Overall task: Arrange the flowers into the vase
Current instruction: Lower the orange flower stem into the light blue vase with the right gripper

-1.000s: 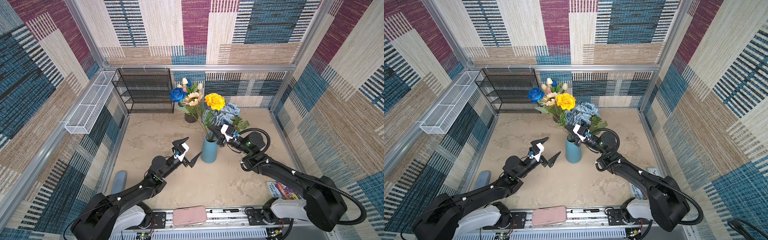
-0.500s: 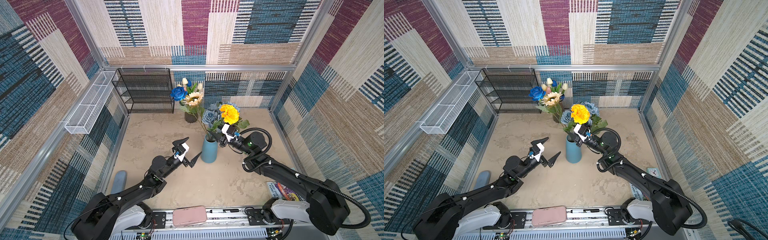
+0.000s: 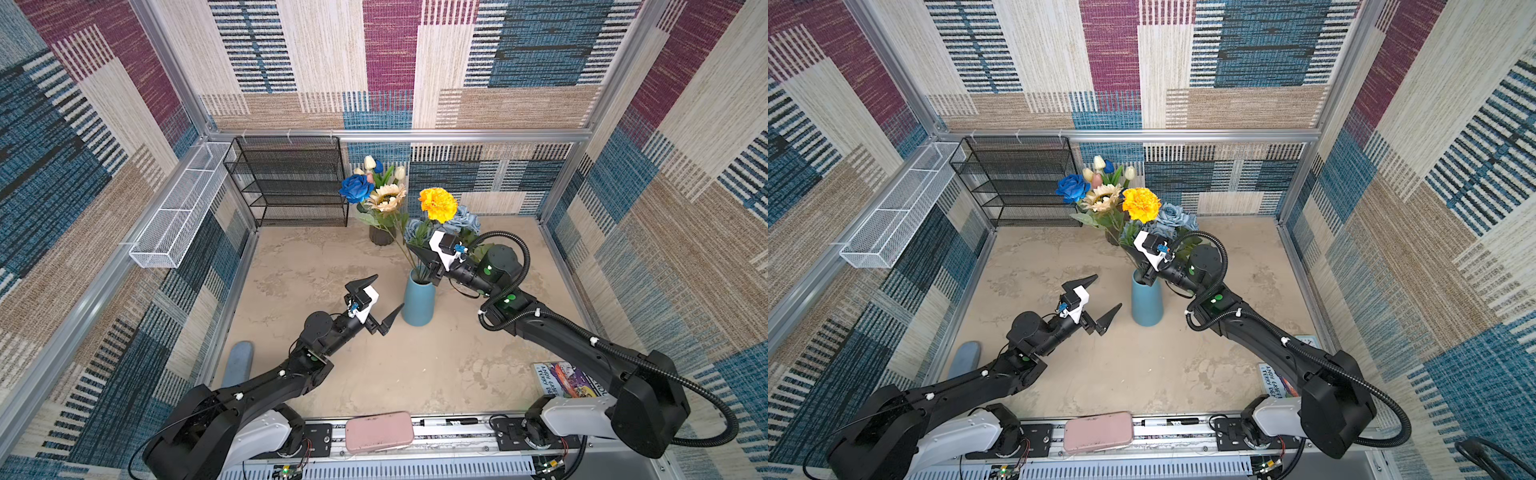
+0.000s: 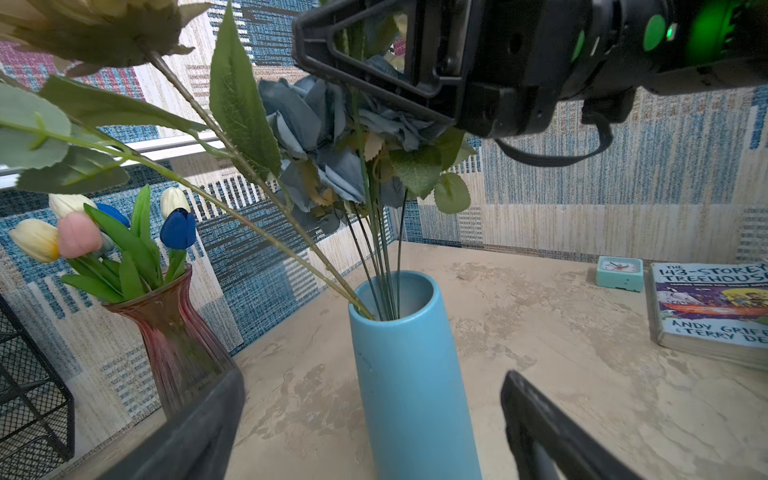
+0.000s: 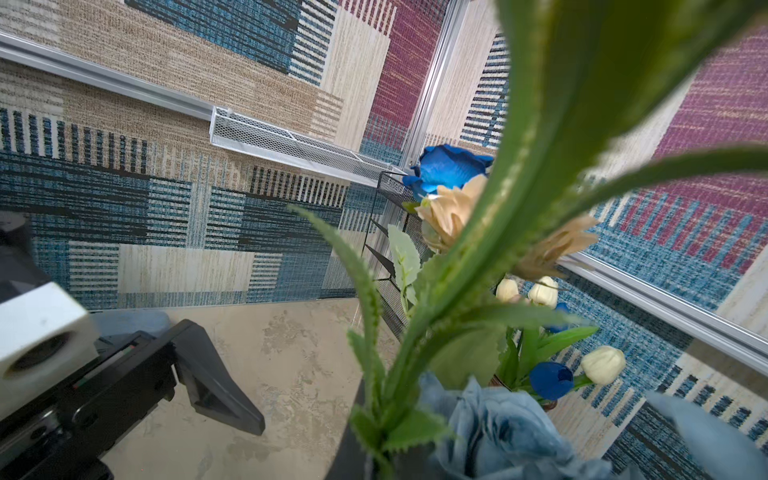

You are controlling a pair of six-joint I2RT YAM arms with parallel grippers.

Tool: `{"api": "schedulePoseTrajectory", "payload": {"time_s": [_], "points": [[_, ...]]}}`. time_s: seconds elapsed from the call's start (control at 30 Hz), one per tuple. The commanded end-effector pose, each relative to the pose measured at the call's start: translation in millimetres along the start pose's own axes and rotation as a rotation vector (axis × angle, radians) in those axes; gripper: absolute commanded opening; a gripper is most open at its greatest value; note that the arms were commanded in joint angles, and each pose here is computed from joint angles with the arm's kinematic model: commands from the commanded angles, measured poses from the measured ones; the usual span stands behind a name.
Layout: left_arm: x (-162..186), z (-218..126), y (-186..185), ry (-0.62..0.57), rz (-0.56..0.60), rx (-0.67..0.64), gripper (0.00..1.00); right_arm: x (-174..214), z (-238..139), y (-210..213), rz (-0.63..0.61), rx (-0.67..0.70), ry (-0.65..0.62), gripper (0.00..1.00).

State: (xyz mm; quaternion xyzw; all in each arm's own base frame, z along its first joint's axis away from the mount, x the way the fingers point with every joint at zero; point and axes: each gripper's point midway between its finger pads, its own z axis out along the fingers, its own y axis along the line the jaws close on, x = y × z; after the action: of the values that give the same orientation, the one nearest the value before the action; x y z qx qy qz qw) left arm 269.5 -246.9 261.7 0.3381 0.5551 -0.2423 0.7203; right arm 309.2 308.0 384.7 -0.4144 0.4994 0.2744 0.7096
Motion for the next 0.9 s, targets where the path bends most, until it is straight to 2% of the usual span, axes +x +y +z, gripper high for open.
{"api": "schedulePoseTrajectory", "payload": {"time_s": [0.0, 0.27, 0.63, 0.67, 0.77, 0.87], "points": [[-12, -1, 4, -0.05, -0.006, -0.02, 0.99, -5, 3, -6, 0.047, 0.021, 0.013, 0.03], [-11, -5, 4, -0.056, -0.012, -0.024, 0.99, -19, 4, -5, 0.069, 0.011, -0.014, 0.03], [-8, -8, 3, -0.053, -0.01, -0.027, 0.99, 40, 10, -7, 0.065, 0.069, 0.128, 0.07], [-7, -8, 3, -0.053, -0.01, -0.027, 0.99, 42, 11, -7, 0.063, 0.069, 0.139, 0.1], [-7, -8, 3, -0.054, -0.009, -0.028, 0.99, 40, 8, -5, 0.052, 0.063, 0.142, 0.33], [-8, -8, 3, -0.057, -0.009, -0.027, 0.99, 30, 4, -5, 0.04, 0.067, 0.119, 0.43]]}}
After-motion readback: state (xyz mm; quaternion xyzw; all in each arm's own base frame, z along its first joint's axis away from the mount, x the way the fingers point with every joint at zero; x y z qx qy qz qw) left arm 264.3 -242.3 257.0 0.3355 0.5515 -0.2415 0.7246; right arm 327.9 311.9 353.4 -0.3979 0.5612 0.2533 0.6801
